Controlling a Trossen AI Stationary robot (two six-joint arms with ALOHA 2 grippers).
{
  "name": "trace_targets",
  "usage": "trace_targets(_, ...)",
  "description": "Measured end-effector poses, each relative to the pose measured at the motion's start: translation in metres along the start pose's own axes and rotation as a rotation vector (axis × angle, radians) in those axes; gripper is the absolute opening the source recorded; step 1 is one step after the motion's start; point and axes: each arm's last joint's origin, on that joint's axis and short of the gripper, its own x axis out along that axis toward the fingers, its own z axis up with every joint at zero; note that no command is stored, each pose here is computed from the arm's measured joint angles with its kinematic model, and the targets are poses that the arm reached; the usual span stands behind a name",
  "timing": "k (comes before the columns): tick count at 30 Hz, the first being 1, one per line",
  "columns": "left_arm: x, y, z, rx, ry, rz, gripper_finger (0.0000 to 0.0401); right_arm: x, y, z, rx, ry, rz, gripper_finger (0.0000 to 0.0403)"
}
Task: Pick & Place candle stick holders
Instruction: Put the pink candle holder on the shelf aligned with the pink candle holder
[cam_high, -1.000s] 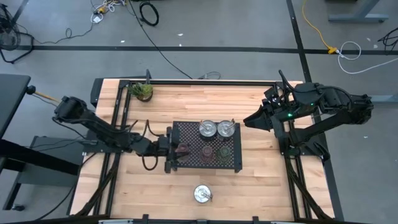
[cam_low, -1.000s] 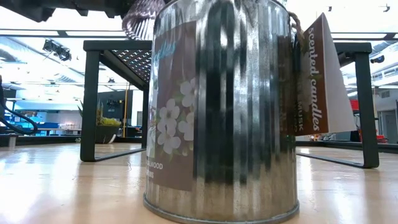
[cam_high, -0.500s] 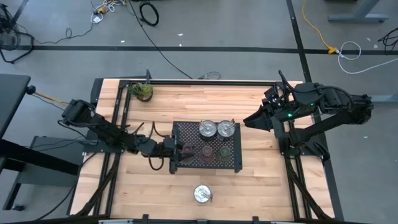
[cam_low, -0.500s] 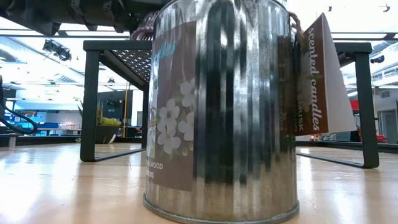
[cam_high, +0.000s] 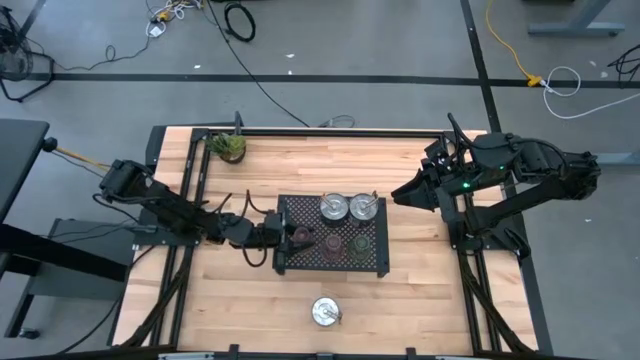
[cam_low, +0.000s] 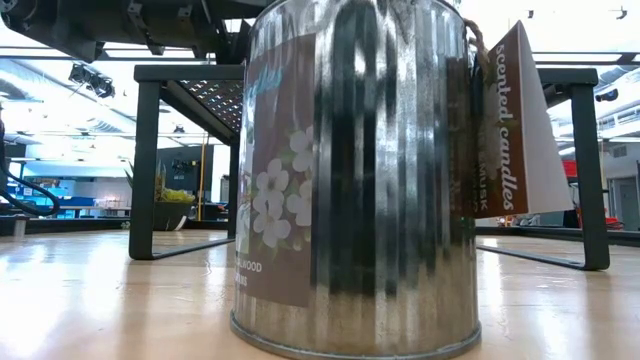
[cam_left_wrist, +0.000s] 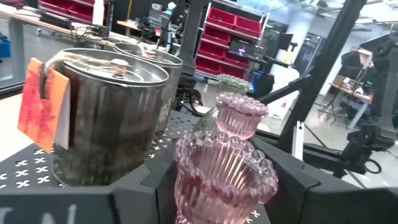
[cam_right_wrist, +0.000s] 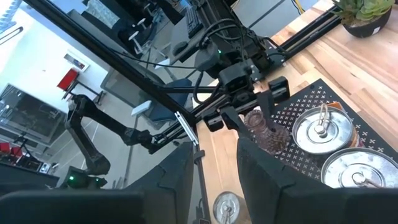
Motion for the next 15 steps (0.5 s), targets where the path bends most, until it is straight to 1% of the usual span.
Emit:
trace_targets(5,-0.0001,-0.0014,0.0001,-0.017,0.008,-0.039,0.0171,0.0,-0.0001,0.0001,-0.003,-0.001,-0.001,0.0123)
trace_targets(15,-0.0002,-0.002,0.0014,-0.034,-0.004,-0.046,0.0177,0.0003,-0.0001,0.0001,-0.008,-0.001,-0.002,0.0123)
